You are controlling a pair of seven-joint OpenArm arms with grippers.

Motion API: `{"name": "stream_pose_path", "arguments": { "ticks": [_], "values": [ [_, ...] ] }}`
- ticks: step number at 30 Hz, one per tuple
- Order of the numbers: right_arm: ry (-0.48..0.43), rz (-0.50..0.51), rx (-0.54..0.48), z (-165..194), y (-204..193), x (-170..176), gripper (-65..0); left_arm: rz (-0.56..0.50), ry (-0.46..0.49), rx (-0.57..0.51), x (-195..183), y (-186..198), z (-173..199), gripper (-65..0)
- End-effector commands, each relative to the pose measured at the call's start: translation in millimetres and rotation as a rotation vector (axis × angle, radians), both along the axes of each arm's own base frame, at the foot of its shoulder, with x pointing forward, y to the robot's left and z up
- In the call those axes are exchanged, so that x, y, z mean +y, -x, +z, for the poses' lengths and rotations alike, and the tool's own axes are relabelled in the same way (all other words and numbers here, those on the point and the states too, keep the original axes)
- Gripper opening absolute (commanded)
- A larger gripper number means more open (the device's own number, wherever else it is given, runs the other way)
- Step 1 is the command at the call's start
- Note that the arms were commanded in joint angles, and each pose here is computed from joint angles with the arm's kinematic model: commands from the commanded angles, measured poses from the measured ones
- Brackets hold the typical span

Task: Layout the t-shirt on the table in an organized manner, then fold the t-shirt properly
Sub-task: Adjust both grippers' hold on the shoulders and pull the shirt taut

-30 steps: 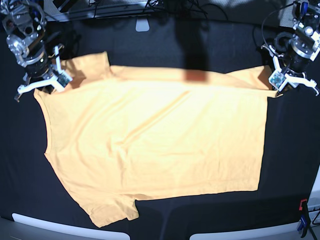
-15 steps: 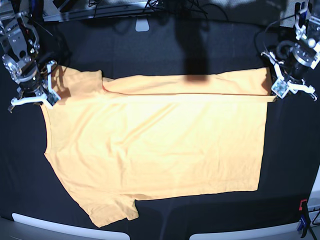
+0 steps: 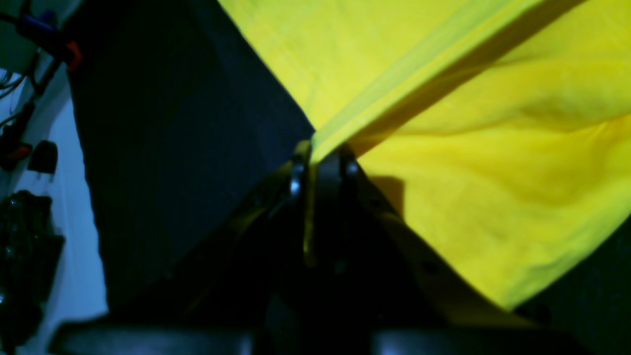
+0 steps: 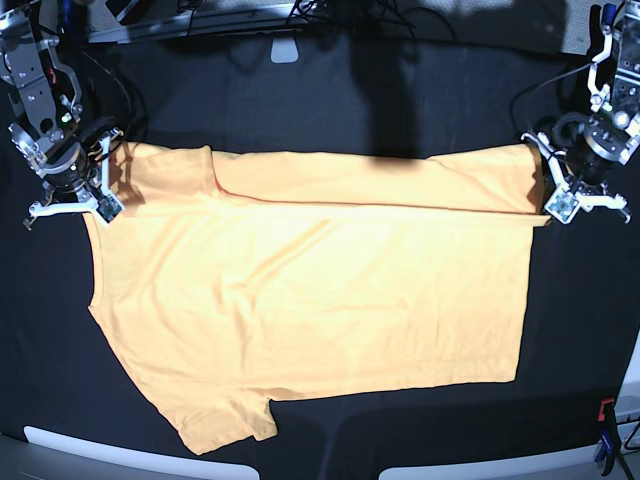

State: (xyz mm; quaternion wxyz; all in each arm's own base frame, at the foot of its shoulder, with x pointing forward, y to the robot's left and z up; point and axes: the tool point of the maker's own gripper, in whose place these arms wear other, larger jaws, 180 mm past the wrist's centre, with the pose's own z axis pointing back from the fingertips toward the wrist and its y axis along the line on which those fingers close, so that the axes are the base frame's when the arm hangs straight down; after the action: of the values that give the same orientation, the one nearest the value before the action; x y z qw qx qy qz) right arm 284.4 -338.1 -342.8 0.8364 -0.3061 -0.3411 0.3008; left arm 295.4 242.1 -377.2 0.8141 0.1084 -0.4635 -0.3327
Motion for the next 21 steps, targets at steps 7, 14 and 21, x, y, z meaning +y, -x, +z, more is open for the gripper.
{"name": "stream_pose_path", "arguments": {
  "ticks": [7, 14, 21],
  "values": [
    [0.037, 0.003, -0.073, 27, -21, -8, -41.0, -0.005, -0.054, -0.047, 14, -9, 17, -39.2],
    [0.062, 0.001, -0.062, 36, -21, -15, -41.1, -0.045, -0.223, -0.020, 27, -2, 33, -39.6],
    [0.097, 0.043, -0.022, 41, -7, -7, -41.1, -0.234, -0.241, 0.096, -11, 46, 23, -39.7]
  ]
}}
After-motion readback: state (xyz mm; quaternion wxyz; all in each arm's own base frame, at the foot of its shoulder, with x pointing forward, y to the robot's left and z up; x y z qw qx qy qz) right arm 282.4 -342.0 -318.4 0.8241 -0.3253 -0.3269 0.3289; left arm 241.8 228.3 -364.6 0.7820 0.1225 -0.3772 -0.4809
